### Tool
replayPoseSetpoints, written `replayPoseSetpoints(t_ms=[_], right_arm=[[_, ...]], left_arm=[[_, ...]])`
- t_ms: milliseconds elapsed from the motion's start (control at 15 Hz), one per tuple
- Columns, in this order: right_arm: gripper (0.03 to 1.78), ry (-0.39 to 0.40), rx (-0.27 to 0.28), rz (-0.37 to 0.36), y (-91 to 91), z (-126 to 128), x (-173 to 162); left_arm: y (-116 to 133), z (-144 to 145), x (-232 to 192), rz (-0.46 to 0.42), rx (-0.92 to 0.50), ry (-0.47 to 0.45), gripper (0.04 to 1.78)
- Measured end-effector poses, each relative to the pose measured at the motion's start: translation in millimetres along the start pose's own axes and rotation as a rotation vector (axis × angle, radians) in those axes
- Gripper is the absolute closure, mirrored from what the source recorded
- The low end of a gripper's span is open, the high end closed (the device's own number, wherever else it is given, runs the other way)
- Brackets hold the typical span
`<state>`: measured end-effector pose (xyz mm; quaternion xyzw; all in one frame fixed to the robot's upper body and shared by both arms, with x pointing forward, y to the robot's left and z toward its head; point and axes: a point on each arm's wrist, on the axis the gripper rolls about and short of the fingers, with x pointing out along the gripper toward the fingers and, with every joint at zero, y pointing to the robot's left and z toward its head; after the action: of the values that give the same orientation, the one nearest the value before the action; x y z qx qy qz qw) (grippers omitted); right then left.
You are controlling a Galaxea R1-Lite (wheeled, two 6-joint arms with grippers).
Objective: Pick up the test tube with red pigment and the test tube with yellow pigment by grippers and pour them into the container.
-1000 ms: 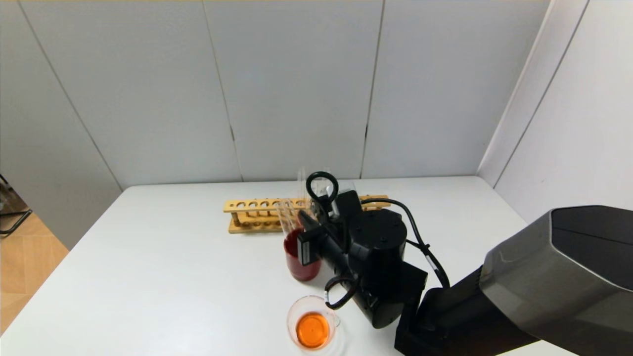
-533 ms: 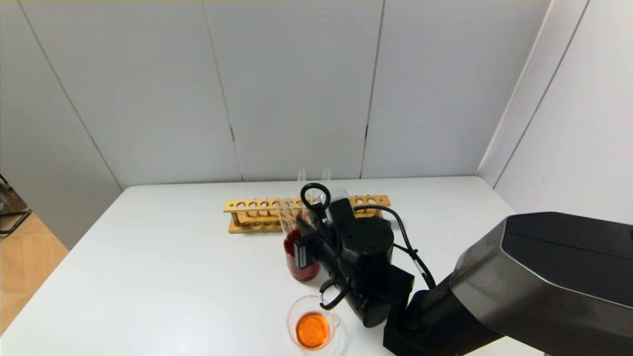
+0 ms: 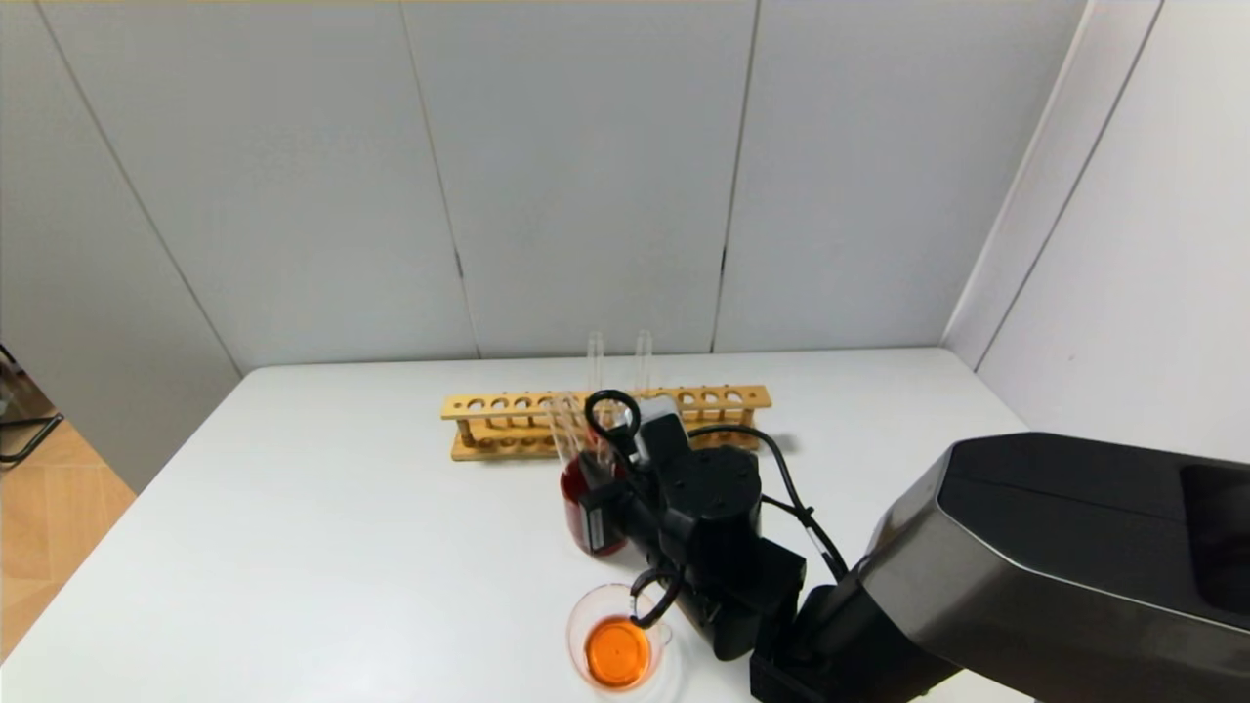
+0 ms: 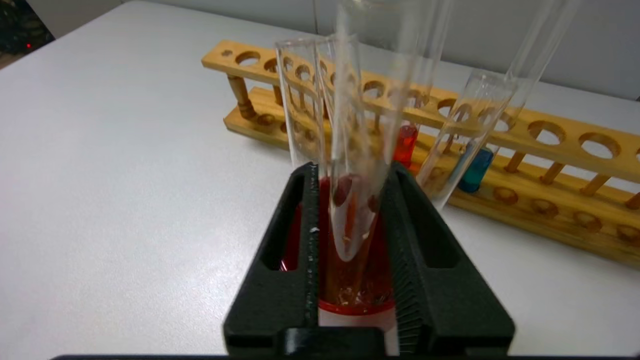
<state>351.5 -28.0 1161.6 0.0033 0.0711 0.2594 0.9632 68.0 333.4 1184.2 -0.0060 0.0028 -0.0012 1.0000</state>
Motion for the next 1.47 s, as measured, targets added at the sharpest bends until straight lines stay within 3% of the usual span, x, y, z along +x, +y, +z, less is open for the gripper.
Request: replayPoseSetpoints(t_ms=[267,467,733,933,1133,1267,1467], right_arm=[[0.56,0.004,-0.007,0.003,1.0,-5,0],[0.21,-0.002,-0.017,0.002,1.5,-3,-1],[0.07,-0.069,-0.011,0.002,-0.5,28,-9],[0.07,-0.183,-0.085,-0.038,-17.0,89,-34],[0.07,-0.326,-0.232,-0.166,-52.7,166,-84],[0.07,-0.397,-0.336,-0.325,-84.9,215,-133],[0.07,-0.398,-0.417,-0.558,-118.9,262,-225]], left_arm=[[0,0,0,0.000,0.000,0.000,0.07],[0,0,0,0.000,0.000,0.000,0.07],[0,0,0,0.000,0.000,-0.001,0.07],[0,0,0,0.000,0.000,0.000,0.07],[0,0,0,0.000,0.000,0.000,0.07],[0,0,0,0.000,0.000,0.000,0.07],[0,0,0,0.000,0.000,0.000,0.07]])
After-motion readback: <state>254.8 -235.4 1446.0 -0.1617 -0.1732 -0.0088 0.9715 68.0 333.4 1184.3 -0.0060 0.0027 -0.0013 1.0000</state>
